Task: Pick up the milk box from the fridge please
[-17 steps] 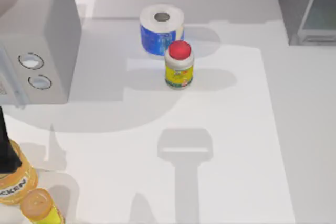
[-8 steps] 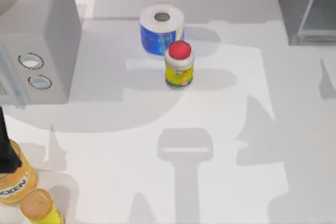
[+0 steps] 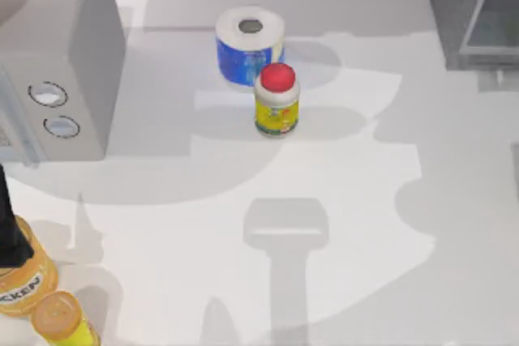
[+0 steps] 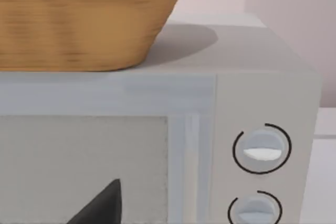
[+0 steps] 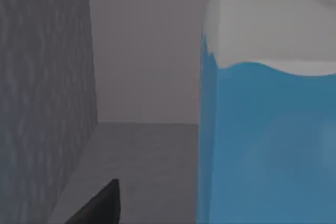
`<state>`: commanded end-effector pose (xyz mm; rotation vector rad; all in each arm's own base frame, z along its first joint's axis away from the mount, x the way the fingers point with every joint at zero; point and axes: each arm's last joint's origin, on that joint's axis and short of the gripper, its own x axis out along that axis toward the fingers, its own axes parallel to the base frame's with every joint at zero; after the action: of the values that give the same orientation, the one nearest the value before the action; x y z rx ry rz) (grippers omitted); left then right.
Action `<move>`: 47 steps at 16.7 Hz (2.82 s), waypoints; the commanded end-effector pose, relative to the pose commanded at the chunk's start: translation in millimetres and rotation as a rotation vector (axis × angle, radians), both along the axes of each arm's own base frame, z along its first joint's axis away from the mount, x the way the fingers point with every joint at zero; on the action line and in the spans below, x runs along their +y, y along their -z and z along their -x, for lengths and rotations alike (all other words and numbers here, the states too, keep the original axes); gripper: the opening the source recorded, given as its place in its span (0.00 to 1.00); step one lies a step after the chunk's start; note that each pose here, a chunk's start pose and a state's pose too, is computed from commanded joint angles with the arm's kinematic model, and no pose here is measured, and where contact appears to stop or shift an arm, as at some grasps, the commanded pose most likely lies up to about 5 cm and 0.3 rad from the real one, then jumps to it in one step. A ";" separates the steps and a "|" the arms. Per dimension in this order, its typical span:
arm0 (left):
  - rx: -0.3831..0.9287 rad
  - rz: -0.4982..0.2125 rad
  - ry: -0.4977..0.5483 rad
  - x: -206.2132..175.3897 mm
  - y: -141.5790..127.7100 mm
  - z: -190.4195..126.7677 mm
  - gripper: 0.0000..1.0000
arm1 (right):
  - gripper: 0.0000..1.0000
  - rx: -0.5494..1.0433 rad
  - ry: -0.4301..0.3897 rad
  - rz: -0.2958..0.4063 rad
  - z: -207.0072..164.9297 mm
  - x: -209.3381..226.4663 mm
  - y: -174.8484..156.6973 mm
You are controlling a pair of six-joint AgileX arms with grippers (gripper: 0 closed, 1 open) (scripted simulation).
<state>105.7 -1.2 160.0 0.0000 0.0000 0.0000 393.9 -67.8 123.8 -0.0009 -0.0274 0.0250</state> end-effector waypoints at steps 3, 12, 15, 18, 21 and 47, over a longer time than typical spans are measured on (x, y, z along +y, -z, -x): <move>0.000 0.000 0.000 0.0 0.0 0.0 1.00 | 1.00 0.029 0.035 -0.001 -7.9 -5.0 5.9; 0.000 0.000 0.000 0.0 0.0 0.0 1.00 | 1.00 0.020 0.035 0.000 -43.6 -6.2 4.7; 0.000 0.000 0.000 0.0 0.0 0.0 1.00 | 1.00 0.024 0.035 0.000 -64.6 -5.9 4.9; 0.000 0.000 0.000 0.0 0.0 0.0 1.00 | 1.00 0.029 0.035 -0.001 -67.9 -5.6 6.0; 0.000 0.000 0.000 0.0 0.0 0.0 1.00 | 0.92 0.029 0.035 -0.001 -67.9 -5.6 6.0; 0.000 0.000 0.000 0.0 0.0 0.0 1.00 | 0.00 0.033 0.036 0.001 -68.3 -6.6 -22.6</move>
<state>105.7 -1.2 160.0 0.0000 0.0000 0.0000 462.2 -74.3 146.4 -0.0019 0.0053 -0.0110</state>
